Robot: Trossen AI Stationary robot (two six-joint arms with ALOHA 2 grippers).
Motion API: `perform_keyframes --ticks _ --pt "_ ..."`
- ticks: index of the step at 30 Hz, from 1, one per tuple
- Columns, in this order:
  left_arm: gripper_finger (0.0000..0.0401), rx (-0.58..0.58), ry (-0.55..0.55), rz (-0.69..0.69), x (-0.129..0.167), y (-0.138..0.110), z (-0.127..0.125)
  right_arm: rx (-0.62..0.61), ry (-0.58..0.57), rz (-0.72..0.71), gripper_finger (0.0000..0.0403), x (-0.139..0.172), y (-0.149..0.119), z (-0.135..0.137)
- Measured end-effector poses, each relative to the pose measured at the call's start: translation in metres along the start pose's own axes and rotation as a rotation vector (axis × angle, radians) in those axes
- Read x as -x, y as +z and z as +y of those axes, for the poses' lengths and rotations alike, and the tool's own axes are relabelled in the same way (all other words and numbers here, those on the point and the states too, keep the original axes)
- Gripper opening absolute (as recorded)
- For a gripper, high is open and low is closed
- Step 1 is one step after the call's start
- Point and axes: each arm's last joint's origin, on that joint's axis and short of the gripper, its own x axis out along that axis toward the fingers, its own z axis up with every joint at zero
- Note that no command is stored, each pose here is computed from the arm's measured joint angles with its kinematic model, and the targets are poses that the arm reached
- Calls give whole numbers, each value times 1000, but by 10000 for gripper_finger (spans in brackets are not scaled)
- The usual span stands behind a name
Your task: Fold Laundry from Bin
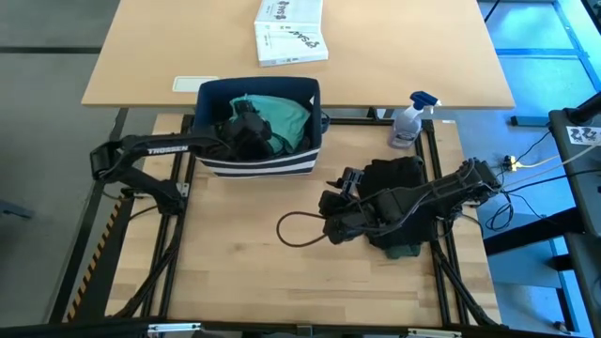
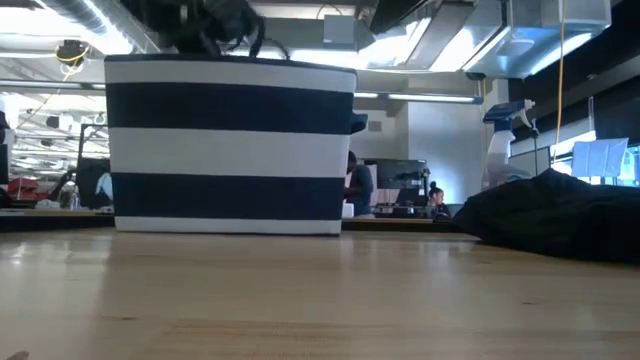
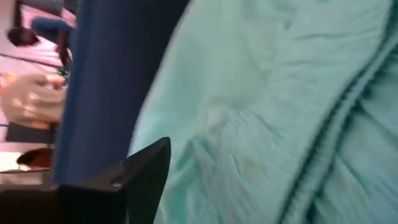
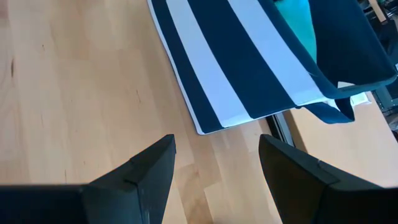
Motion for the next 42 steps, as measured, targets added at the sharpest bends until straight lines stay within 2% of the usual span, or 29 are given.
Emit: perform_keyframes --ticks 6,12,17,21,24,28,32,37,42 --pt "292 73 -132 39 39 13 25 2 -2 3 232 -1 0 -1" --pt "287 86 -249 1 69 17 37 -3 13 17 232 -5 1 -4" --pt "287 70 -266 -10 79 22 41 11 18 19 232 -5 1 -4" --pt "287 110 -223 -66 93 31 59 14 15 17 232 -2 0 -7" --pt "287 154 -240 -137 105 38 76 1 19 7 232 3 1 -11" --pt "286 193 -375 -229 119 43 88 -12 21 -5 232 7 1 -16" --pt "286 246 -473 -279 125 47 85 -13 15 15 232 14 -4 -23" --pt "286 260 -604 -357 138 56 73 -176 7 128 232 32 -22 -53" --pt "281 224 -648 -453 154 67 52 -359 -37 274 232 54 -46 -87"
